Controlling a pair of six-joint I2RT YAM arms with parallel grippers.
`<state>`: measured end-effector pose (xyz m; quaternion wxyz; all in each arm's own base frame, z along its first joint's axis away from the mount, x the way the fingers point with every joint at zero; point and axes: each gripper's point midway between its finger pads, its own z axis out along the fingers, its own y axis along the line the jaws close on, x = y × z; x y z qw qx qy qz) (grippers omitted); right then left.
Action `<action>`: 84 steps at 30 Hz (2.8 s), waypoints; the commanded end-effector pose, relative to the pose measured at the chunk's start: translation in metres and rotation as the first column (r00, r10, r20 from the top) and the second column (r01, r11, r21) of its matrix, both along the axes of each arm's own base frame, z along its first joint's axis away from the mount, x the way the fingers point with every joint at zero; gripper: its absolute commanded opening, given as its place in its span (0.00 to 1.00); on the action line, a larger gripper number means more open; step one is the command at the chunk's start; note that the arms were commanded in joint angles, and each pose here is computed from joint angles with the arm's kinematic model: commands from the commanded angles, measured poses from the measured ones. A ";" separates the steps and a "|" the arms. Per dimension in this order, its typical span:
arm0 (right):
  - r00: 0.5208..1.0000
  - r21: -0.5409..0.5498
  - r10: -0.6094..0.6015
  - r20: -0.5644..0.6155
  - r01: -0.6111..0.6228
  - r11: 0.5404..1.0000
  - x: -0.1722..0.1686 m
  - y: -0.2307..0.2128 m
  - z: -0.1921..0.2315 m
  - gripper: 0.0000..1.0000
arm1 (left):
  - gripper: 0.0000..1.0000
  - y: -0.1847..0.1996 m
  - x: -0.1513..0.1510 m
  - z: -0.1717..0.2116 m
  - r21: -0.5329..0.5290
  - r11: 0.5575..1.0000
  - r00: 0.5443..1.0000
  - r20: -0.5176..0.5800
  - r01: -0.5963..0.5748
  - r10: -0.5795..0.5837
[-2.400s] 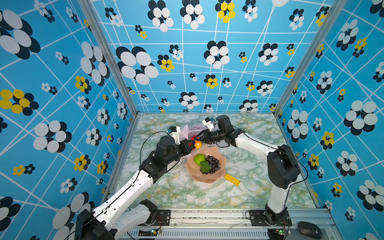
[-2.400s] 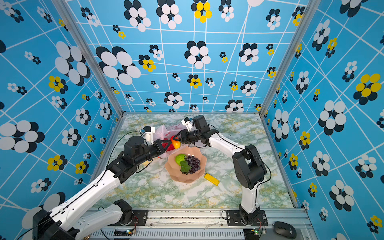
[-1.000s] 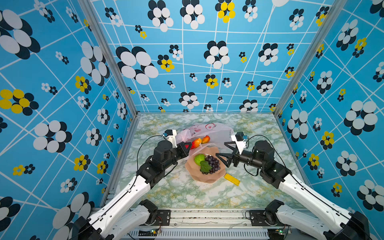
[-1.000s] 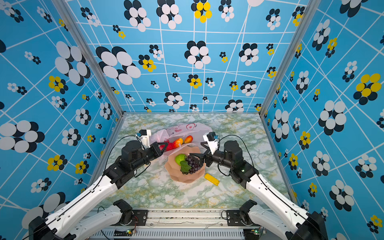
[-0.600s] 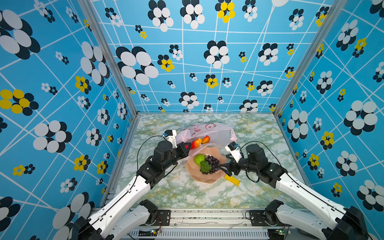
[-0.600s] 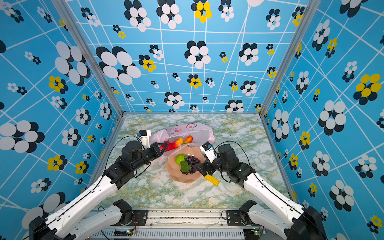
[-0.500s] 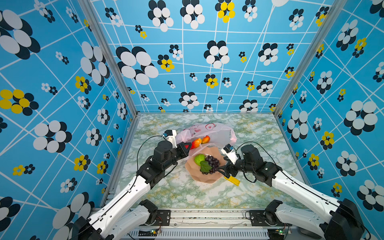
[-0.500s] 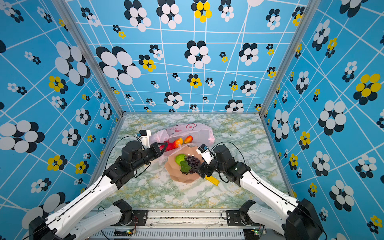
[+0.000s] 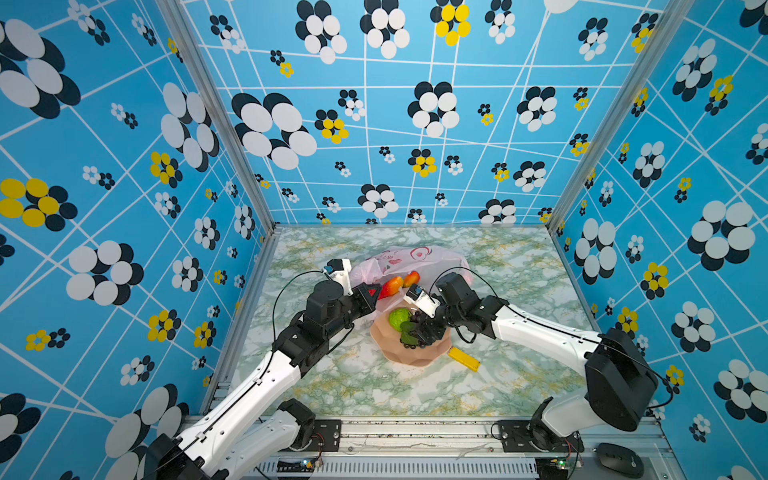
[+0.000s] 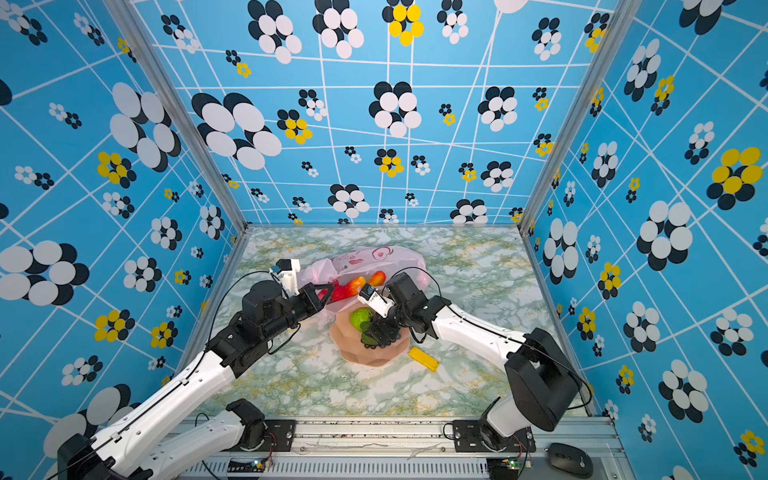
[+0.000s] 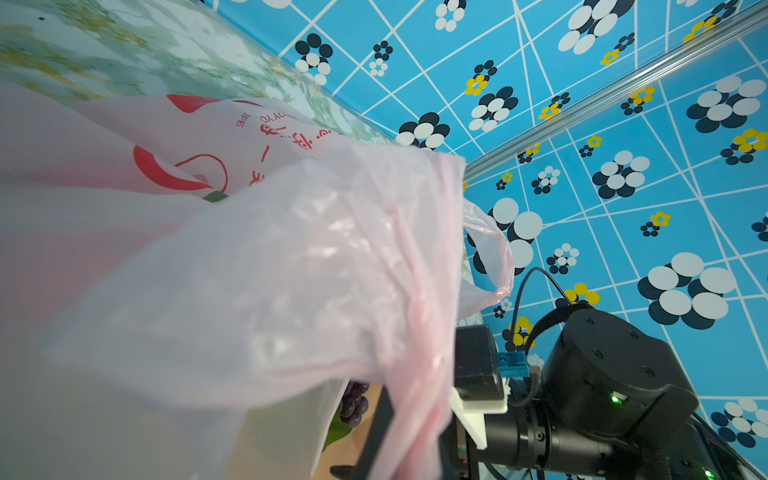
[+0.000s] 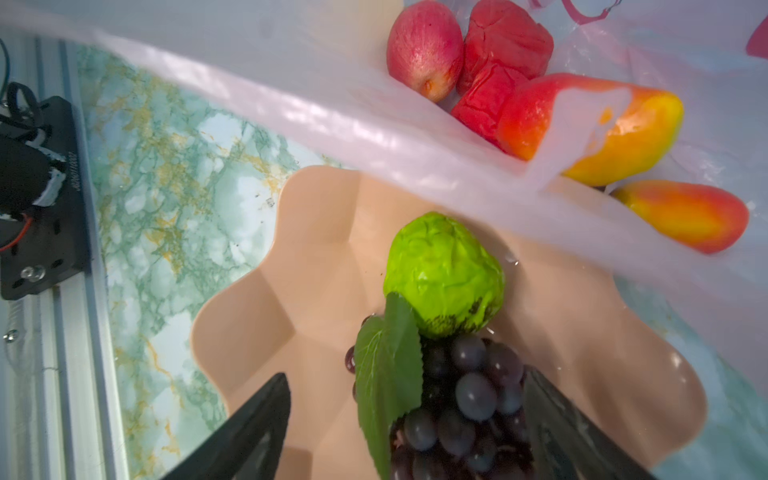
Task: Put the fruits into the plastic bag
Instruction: 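Lower the right gripper onto the bumpy green fruit and close it, then lift the green fruit with the right gripper into the bag mouth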
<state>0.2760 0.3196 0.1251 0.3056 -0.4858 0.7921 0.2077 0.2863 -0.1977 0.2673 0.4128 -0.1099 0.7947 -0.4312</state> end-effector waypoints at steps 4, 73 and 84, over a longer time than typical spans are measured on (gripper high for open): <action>0.999 -0.073 0.036 -0.015 -0.037 0.997 0.008 0.009 -0.010 0.90 | 0.00 0.008 0.002 -0.002 -0.004 1.000 1.000 0.002 -0.020 0.020; 0.959 0.710 0.030 -0.281 0.187 0.679 -0.012 -0.004 0.134 0.63 | 0.00 0.003 0.002 -0.010 -0.078 0.997 0.999 -0.045 -0.010 0.007; 0.947 0.668 -0.045 -0.318 0.257 0.698 -0.007 -0.011 0.169 0.64 | 0.00 0.005 -0.005 -0.015 -0.082 0.997 0.999 -0.049 -0.006 0.002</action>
